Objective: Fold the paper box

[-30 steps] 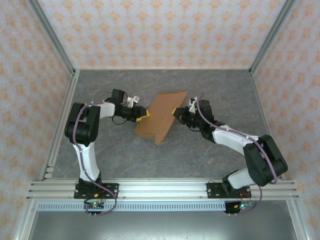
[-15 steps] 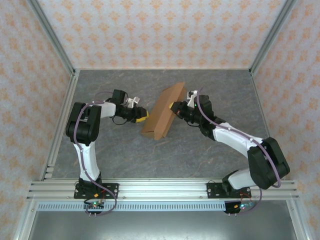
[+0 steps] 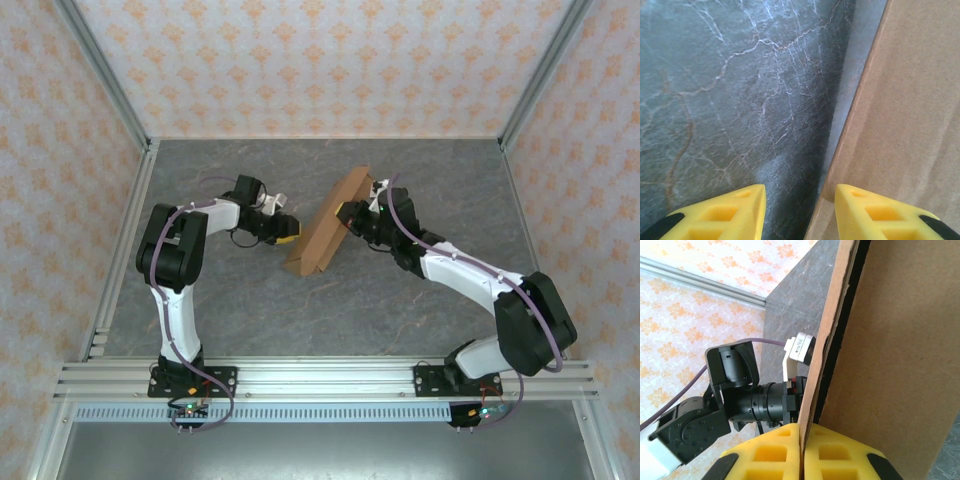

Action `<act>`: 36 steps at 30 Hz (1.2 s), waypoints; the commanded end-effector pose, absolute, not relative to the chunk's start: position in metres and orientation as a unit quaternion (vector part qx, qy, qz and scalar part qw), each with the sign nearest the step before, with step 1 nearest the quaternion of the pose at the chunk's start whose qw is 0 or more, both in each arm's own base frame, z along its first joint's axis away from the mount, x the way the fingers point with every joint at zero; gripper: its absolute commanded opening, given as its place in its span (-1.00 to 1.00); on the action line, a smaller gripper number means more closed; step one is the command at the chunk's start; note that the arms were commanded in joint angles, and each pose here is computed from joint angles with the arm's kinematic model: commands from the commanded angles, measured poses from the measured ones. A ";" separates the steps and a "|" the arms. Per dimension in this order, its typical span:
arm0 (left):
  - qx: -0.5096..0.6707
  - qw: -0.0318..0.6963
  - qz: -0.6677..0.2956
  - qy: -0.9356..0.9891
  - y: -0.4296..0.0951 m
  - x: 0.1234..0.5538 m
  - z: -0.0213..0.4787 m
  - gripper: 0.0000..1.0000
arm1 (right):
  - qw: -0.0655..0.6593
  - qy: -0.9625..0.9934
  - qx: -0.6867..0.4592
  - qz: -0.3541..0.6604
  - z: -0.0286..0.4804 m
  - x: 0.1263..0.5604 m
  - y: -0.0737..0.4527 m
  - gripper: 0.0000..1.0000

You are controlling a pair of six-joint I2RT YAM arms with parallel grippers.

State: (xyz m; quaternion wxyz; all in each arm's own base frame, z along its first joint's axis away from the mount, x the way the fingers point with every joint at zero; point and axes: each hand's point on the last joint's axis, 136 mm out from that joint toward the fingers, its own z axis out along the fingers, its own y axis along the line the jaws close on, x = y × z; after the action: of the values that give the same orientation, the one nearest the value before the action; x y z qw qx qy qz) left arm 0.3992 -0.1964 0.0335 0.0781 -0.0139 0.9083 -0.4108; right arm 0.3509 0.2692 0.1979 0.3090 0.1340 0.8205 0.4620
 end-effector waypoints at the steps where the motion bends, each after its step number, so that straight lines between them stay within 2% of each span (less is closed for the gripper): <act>1: -0.001 0.038 -0.394 0.918 -0.206 0.381 0.016 -0.17 | 0.326 0.829 0.154 0.428 0.196 0.360 0.264 -0.85; 19: 0.007 0.046 -0.382 0.923 -0.212 0.390 0.027 -0.13 | 0.323 0.845 0.198 0.377 0.169 0.381 0.262 -0.86; 28: -0.021 0.090 -0.328 0.940 -0.180 0.413 0.039 0.13 | 0.319 0.855 0.198 0.357 0.156 0.387 0.262 -0.85; 32: -0.030 0.130 -0.294 0.947 -0.161 0.426 0.059 0.30 | 0.318 0.857 0.196 0.354 0.155 0.389 0.263 -0.85; 36: -0.036 0.199 -0.228 0.952 -0.133 0.435 0.096 0.35 | 0.318 0.860 0.194 0.349 0.155 0.390 0.263 -0.85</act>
State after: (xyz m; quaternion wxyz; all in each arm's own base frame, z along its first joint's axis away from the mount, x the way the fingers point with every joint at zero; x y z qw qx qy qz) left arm 0.4229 -0.1610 0.0492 0.1226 -0.0343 0.9472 -0.2942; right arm 0.3893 0.2792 0.1901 0.3225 0.1857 0.8289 0.4176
